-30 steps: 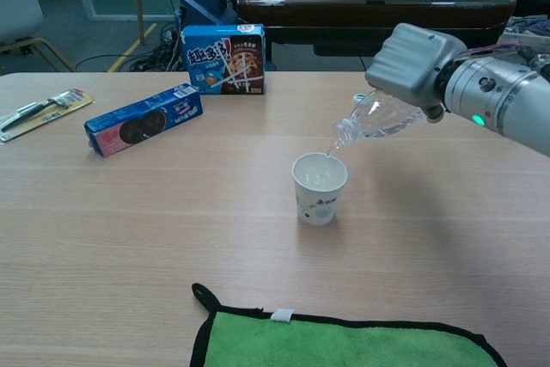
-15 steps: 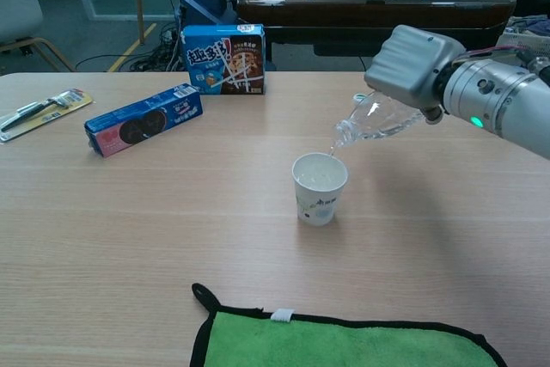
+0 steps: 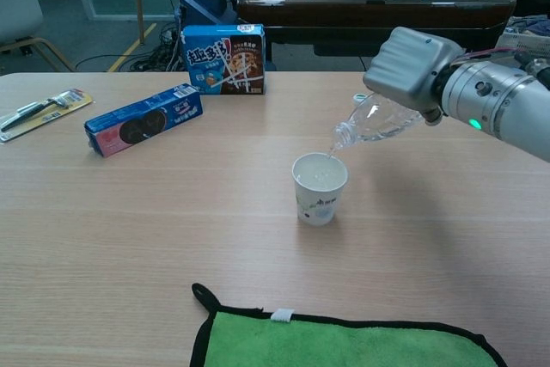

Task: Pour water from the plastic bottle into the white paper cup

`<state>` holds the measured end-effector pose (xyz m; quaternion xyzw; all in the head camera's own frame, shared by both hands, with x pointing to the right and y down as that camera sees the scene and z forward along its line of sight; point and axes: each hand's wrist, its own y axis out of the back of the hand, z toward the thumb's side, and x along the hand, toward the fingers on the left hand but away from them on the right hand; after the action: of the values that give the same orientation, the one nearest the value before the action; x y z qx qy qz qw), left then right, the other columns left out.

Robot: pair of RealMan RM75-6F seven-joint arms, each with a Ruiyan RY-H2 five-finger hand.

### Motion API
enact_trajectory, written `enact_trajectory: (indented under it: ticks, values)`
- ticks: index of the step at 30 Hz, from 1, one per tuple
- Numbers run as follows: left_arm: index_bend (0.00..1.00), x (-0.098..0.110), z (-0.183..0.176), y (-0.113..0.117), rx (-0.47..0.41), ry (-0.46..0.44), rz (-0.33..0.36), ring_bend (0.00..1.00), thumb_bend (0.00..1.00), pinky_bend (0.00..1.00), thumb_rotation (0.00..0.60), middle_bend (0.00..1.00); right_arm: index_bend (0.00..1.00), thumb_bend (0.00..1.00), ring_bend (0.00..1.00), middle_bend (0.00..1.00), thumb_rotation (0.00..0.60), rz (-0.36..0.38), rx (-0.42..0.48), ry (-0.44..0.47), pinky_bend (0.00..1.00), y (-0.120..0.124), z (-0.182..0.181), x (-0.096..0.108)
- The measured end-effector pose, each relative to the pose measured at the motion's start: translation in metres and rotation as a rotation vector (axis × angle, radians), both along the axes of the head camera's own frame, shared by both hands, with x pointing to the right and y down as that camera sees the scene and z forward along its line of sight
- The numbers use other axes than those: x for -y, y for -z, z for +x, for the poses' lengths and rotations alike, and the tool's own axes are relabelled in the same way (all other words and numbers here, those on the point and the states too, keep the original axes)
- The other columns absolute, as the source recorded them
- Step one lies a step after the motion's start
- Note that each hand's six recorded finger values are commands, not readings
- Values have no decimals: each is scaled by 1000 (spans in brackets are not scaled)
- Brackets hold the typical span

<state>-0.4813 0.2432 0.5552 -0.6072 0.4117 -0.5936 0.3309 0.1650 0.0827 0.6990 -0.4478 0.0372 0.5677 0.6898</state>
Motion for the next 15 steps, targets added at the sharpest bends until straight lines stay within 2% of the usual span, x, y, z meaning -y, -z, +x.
enact_trajectory:
  ticks: [15]
  values:
    - [497,0,0,0,1,0,0,508,97,750,600,505,585,174,523,627,600,2,-8,9,567,-1,-2,-1]
